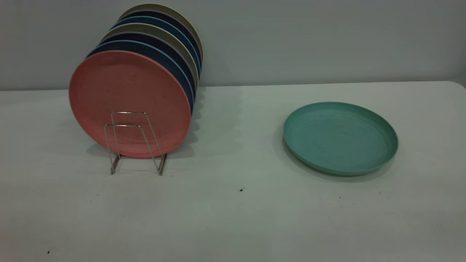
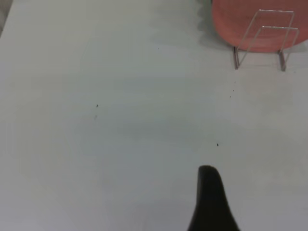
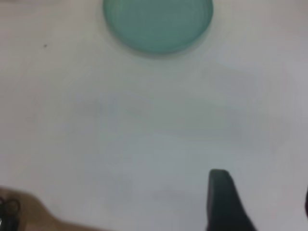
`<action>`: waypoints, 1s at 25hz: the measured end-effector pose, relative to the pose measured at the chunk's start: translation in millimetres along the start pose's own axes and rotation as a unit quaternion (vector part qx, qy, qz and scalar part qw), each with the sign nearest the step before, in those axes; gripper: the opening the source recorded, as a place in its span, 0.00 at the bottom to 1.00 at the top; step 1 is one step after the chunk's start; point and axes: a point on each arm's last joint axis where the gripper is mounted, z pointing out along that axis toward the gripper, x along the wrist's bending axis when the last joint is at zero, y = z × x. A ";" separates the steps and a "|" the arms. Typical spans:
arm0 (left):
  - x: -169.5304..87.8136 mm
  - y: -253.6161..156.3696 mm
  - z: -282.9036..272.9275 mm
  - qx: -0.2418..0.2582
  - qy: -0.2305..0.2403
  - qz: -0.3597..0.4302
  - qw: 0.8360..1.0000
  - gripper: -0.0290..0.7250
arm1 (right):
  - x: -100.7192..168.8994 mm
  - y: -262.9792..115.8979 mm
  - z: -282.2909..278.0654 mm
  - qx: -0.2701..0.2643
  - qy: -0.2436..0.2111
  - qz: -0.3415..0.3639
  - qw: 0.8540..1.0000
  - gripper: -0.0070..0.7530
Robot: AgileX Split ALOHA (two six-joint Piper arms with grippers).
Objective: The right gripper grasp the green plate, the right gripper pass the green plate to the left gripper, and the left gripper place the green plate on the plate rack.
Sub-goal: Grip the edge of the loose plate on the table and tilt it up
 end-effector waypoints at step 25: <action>-98.5 155.7 275.9 0.227 -0.237 0.129 0.936 0.80 | -12.9 89.3 265.1 0.173 0.143 0.098 0.970 0.77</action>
